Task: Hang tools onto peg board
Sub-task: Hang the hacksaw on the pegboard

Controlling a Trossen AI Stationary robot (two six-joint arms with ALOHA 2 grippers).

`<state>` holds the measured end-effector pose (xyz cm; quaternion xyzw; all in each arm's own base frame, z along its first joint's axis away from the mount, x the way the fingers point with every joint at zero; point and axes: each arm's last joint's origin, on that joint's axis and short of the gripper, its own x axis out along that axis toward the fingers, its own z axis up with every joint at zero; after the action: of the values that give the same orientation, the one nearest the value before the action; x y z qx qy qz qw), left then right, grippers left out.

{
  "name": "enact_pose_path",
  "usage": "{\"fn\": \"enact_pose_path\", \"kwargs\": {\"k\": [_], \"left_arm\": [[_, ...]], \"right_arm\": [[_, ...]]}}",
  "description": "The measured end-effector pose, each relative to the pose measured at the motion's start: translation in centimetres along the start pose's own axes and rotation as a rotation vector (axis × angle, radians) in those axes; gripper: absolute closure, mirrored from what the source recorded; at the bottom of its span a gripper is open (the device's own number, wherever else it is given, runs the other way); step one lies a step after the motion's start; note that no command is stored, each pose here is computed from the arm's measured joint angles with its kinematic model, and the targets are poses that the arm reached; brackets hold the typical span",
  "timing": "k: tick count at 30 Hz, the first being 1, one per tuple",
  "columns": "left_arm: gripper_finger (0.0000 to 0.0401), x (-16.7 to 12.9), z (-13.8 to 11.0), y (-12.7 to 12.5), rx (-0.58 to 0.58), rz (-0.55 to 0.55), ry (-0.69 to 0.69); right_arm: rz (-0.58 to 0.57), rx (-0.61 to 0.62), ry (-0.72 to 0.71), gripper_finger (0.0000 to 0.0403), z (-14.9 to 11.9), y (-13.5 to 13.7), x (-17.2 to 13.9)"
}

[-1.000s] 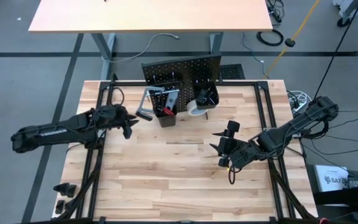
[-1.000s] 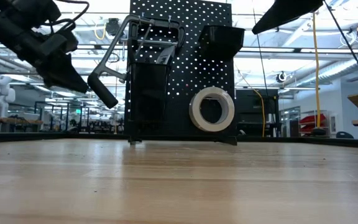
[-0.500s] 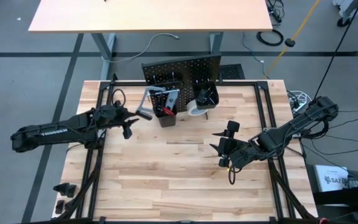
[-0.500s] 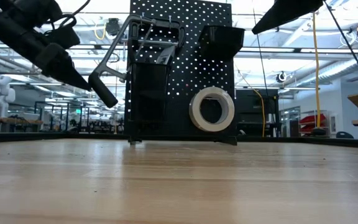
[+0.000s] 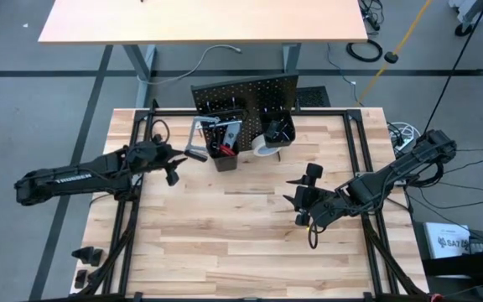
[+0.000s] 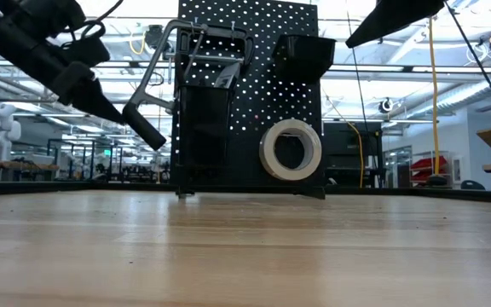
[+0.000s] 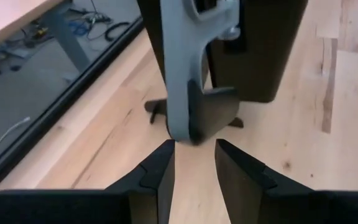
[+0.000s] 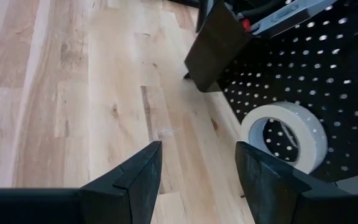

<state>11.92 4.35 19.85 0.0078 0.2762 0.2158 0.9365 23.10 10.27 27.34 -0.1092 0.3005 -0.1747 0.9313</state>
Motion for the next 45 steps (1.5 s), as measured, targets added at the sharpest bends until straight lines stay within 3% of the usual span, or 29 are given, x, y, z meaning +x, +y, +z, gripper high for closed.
{"fn": "enact_pose_path", "kwargs": {"k": [14,26,35,45], "left_arm": [[0.0287,0.3,0.9,0.4,0.010,0.039,-0.082],[0.0365,-0.3,2.2,0.5,0.047,-0.016,-0.135],[0.0367,-1.4,4.0,0.8,0.071,0.005,-0.206],[0.0366,-2.0,4.3,1.0,0.027,0.041,-0.223]], "right_arm": [[0.005,-0.002,0.001,0.0206,0.0,0.0,0.0],[0.005,-0.002,0.001,0.0206,0.0,0.0,0.0],[0.004,-0.003,0.001,0.0206,0.0,0.0,0.0],[0.005,-0.001,0.001,0.0206,0.0,0.0,0.0]]}}
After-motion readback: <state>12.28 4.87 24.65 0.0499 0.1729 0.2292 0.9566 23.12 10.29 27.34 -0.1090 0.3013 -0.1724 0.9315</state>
